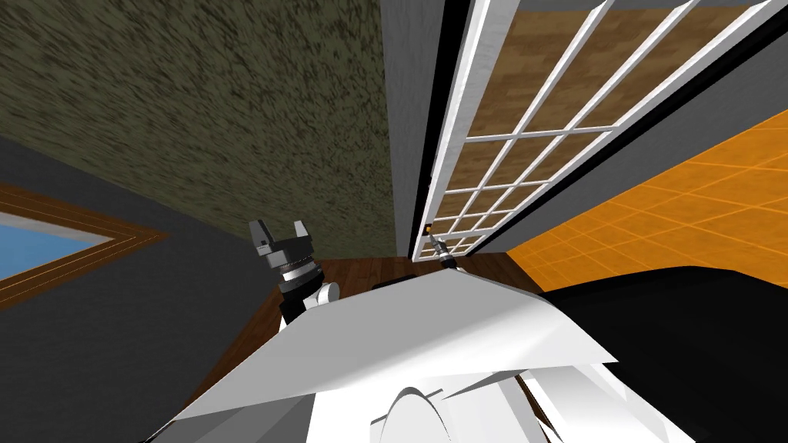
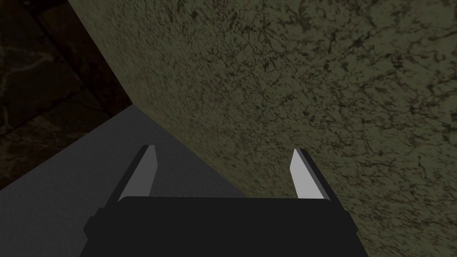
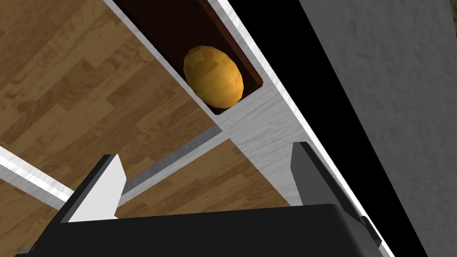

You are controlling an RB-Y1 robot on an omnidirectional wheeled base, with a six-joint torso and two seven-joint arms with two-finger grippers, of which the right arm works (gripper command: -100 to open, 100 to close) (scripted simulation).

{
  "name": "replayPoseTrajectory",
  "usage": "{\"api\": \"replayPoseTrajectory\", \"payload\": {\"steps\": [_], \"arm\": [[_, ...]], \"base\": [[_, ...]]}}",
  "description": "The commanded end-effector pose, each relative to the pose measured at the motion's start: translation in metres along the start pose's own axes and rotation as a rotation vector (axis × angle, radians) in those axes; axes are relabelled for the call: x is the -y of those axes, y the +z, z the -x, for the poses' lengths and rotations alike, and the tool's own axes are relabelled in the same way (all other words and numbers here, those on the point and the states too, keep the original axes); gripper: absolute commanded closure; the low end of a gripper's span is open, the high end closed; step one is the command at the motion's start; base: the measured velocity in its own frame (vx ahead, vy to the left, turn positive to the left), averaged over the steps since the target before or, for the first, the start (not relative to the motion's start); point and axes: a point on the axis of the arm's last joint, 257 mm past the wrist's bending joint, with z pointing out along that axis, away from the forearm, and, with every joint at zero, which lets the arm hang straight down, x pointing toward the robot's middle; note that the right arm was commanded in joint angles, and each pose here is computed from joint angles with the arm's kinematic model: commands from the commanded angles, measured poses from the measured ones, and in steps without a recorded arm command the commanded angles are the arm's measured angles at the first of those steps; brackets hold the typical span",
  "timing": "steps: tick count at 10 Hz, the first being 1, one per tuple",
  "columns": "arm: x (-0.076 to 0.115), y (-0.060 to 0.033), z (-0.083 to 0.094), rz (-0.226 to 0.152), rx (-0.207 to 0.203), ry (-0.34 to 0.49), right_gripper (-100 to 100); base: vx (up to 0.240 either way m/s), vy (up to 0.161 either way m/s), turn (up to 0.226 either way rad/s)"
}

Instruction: Pull the door open

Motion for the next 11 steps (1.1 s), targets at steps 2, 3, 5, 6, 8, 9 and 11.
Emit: {"api": "replayPoseTrajectory", "payload": {"steps": [2,3,5,6,8,9,11], "arm": [[-0.0023,-0.0013,-0.0021,0.014,-0.010,-0.072,-100],[-0.0041,-0.0026,-0.0037,0.026,-0.017,-0.124,-100],[-0.0059,-0.0040,-0.0053,0.037,-0.024,-0.179,-100],[-0.0076,-0.0054,-0.0069,0.049,-0.031,-0.227,-100],[-0.0091,-0.0067,-0.0084,0.060,-0.037,-0.282,-100],[-0.0106,-0.0080,-0.0100,0.071,-0.042,-0.328,-100],[-0.0119,-0.0092,-0.0114,0.082,-0.046,-0.375,-100]], "base": [[0.001,0.021,-0.057],[0.002,0.019,-0.076],[-0.001,0.027,-0.094],[-0.003,0.026,-0.064],[0.000,0.025,-0.075],[0.000,0.017,-0.069],[-0.004,0.021,-0.071]]}}
